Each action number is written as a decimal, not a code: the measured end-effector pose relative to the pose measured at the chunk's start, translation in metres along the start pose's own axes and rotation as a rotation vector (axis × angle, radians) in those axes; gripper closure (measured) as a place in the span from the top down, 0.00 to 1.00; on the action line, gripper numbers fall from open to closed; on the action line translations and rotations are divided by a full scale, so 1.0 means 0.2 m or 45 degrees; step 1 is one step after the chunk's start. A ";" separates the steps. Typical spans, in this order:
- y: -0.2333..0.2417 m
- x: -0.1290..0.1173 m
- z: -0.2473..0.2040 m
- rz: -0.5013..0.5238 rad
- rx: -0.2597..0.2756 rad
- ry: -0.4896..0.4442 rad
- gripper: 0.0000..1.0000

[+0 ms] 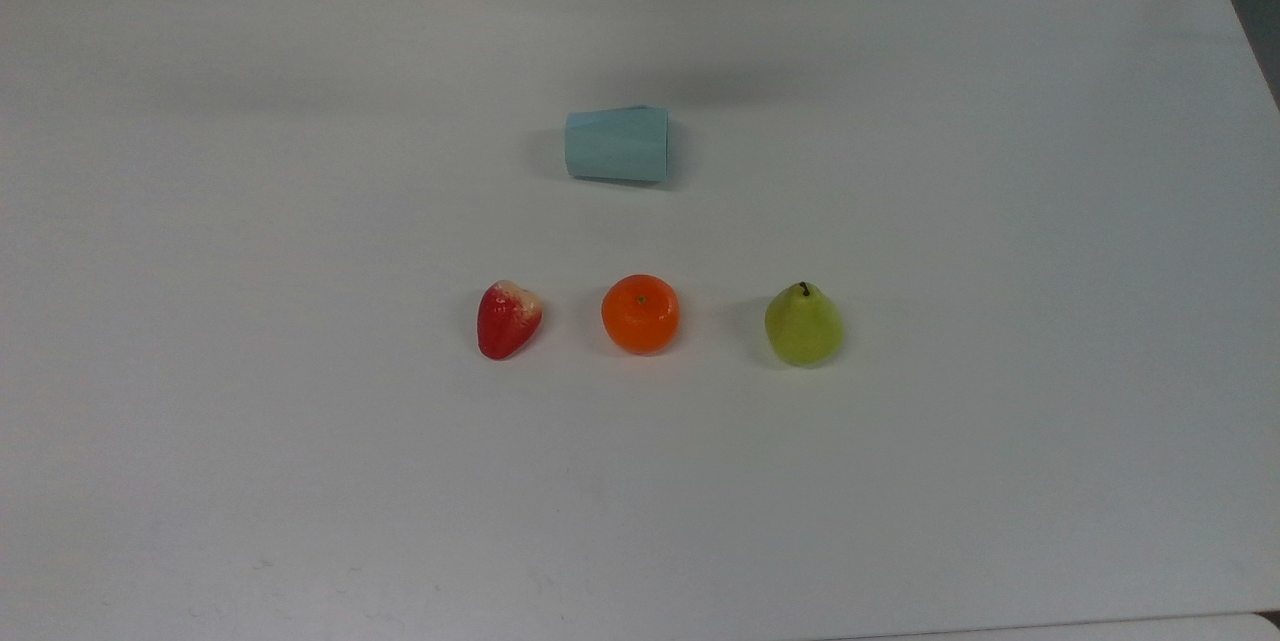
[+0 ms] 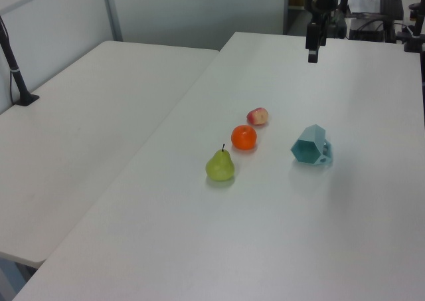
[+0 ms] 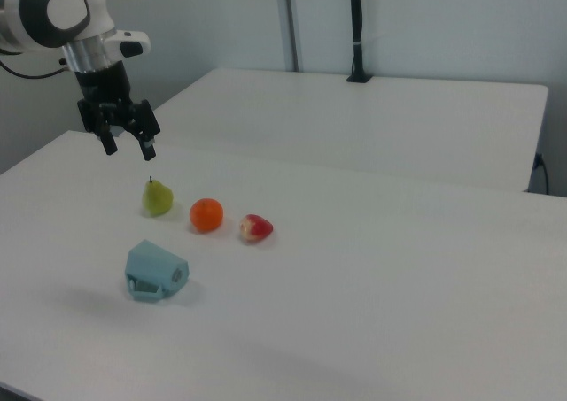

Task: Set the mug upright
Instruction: 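Move the gripper down to the light-blue mug lying on its side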

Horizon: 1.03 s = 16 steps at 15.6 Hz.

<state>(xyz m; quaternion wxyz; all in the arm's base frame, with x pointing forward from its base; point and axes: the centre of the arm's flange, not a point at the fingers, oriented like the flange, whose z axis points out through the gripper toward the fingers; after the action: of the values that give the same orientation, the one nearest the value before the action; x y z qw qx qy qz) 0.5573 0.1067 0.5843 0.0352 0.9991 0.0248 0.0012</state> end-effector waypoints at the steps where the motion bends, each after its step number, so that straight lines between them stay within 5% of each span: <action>1: 0.01 -0.01 0.02 0.003 -0.002 -0.009 1.00; 13: -0.10 -0.03 0.05 -0.046 -0.005 -0.027 1.00; 16: -0.24 -0.07 0.13 -0.127 -0.133 -0.061 1.00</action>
<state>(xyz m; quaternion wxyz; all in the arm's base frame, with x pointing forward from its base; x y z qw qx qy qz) 0.5413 0.1528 0.5548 0.0880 0.9931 0.0736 -0.0230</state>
